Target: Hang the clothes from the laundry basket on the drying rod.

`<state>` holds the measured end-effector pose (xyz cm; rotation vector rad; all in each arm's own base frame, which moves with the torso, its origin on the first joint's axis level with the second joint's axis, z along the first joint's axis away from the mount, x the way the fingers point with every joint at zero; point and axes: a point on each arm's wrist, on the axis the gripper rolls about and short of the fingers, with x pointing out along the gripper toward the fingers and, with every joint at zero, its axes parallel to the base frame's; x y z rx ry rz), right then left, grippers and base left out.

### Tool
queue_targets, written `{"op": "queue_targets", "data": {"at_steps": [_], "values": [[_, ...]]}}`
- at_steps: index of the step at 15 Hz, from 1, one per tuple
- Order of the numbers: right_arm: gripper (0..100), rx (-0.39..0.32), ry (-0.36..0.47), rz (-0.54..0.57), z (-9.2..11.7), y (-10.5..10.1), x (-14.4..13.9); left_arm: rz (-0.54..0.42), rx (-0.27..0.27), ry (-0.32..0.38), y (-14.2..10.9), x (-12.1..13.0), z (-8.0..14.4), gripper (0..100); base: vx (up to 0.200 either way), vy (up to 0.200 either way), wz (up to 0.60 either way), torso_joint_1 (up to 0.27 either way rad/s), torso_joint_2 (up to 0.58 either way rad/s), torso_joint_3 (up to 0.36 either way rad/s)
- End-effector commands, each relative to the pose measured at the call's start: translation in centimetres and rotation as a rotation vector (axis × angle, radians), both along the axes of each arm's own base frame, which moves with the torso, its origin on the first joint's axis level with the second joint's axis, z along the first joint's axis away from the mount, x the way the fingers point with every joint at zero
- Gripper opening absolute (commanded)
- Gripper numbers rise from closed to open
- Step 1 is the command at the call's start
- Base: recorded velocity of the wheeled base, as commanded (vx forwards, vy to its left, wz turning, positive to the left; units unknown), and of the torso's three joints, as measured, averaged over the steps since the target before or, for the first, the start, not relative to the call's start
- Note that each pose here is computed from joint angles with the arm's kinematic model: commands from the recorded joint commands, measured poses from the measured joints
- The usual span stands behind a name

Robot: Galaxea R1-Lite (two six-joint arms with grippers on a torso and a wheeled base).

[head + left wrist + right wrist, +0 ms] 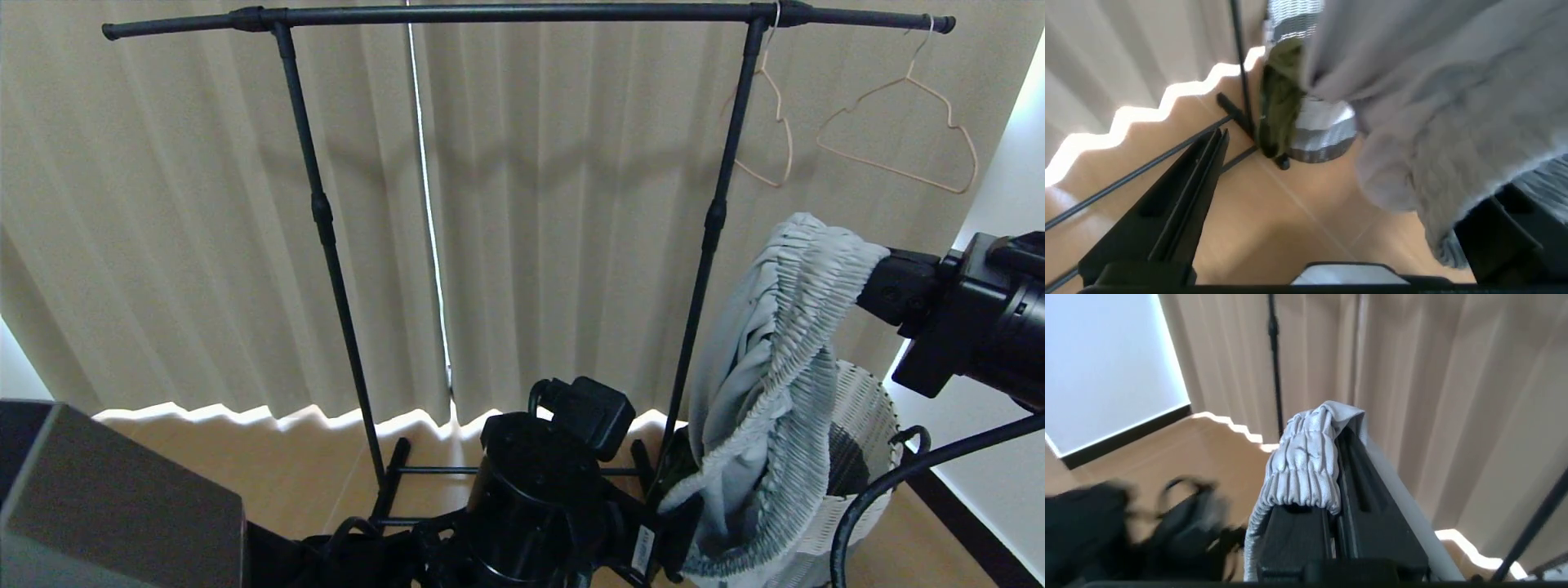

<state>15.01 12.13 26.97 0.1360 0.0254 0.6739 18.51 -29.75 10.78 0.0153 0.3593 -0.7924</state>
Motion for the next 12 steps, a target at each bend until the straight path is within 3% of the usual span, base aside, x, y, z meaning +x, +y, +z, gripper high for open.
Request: {"op": "queue_targets", "data": {"at_steps": [1,8,9,12], "values": [[0,0.012,-0.015,0.015,0.4,-0.1,-0.6,0.020,0.017,0.011,0.1,0.7,-0.8,100,0.000,0.000,0.00,0.000,0.00,0.000],[0,0.012,-0.015,0.014,0.5,0.1,-0.4,0.014,0.056,0.017,1.7,-0.2,-1.0,100,0.000,0.000,0.00,0.000,0.00,0.000],[0,0.009,-0.012,0.014,0.4,0.2,-0.2,0.013,0.064,0.015,2.0,-0.3,-1.0,0,0.000,0.000,0.00,0.000,0.00,0.000],[0,0.001,-0.004,0.009,0.2,0.5,0.2,0.005,0.032,-0.025,2.9,-1.0,0.0,0,0.000,0.000,0.00,0.000,0.00,0.000]]}}
